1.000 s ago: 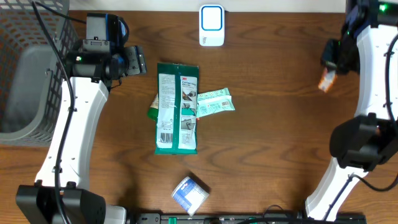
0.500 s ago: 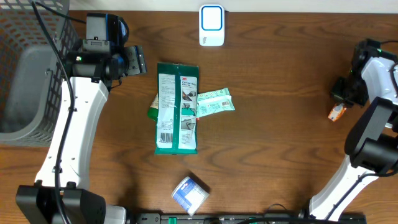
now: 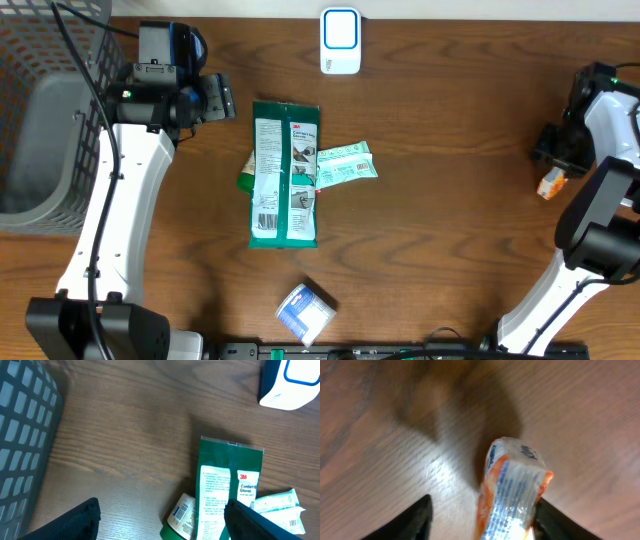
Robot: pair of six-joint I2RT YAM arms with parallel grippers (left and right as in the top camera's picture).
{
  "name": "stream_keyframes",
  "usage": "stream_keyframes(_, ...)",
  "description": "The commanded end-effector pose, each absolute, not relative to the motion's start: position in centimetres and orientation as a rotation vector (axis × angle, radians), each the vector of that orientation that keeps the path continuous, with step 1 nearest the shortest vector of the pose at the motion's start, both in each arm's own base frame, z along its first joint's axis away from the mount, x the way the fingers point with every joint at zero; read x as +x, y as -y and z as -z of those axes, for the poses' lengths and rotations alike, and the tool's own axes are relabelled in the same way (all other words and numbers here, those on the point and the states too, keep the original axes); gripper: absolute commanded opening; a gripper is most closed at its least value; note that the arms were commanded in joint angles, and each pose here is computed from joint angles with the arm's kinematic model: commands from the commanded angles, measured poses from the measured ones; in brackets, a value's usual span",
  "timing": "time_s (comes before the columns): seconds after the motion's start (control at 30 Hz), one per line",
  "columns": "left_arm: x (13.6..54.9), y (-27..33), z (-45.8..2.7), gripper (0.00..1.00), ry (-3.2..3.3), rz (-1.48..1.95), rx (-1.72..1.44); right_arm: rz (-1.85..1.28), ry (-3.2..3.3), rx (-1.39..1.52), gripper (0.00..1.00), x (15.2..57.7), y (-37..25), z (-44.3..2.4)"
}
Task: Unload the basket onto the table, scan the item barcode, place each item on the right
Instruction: 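Move the tissue pack to the right table edge and lower it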
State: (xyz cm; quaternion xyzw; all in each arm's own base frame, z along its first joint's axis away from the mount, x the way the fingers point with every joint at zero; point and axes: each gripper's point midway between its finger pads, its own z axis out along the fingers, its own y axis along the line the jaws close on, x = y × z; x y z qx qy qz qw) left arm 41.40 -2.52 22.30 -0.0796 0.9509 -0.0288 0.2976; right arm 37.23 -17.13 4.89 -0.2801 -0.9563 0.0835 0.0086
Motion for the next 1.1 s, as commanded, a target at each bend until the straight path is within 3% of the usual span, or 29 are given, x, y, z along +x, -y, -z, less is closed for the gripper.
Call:
stream_keyframes(0.0, 41.7, 2.4, -22.8, 0.8, -2.512, 0.069, -0.228, -0.201, 3.1, -0.899, 0.67, 39.6, 17.0, -9.2)
stream_keyframes(0.27, 41.7, 2.4, -22.8, 0.8, -2.512, 0.069, -0.228, -0.142, 3.079, -0.865, 0.89, 38.5, 16.0, -13.7)
stream_keyframes(0.47, 41.7, 2.4, -22.8, 0.8, -2.512, 0.069, -0.228, -0.164, 3.027, -0.846, 0.85, 37.4, 16.0, -12.1)
stream_keyframes(0.53, 41.7, 2.4, -22.8, 0.81, -2.512, 0.069, -0.228, -0.164, 3.033, -0.806, 0.75, 37.4, 16.0, -10.7)
stream_keyframes(0.57, 41.7, 2.4, -22.8, 0.8, -2.512, 0.069, -0.228, -0.165, 3.043, -0.791, 0.59, 37.6, 16.1, -9.7)
stream_keyframes(0.6, 41.7, 2.4, -22.8, 0.8, -2.512, 0.069, -0.228, -0.166, 3.053, -0.783, 0.27, 37.7, 16.1, -8.8)
stream_keyframes(0.63, 41.7, 2.4, -22.8, 0.8, -2.512, 0.07, -0.228, -0.168, 3.058, -0.785, 0.01, 37.8, 16.2, -8.0)
stream_keyframes(0.8, 41.7, 2.4, -22.8, 0.8, -2.512, 0.069, -0.228, -0.176, 3.087, -0.769, 0.01, 38.2, 16.4, -6.3)
stream_keyframes(0.83, 41.7, 2.4, -22.8, 0.8, -2.512, 0.069, -0.228, -0.178, 3.096, -0.767, 0.16, 38.4, 16.4, -6.3)
stream_keyframes(0.87, 41.7, 2.4, -22.8, 0.8, -2.512, 0.069, -0.228, -0.179, 3.102, -0.772, 0.62, 38.6, 16.5, -6.4)
stream_keyframes(0.9, 41.7, 2.4, -22.8, 0.8, -2.512, 0.069, -0.228, -0.179, 3.106, -0.774, 0.8, 38.7, 16.6, -6.4)
stream_keyframes(0.97, 41.7, 2.4, -22.8, 0.8, -2.512, 0.069, -0.228, -0.12, 3.116, -0.774, 0.91, 39.0, 16.0, -6.3)
stream_keyframes(1.07, 41.7, 2.4, -22.8, 0.8, -2.512, 0.069, -0.228, 0.12, 3.141, -0.733, 0.92, 39.8, 13.6, -6.3)
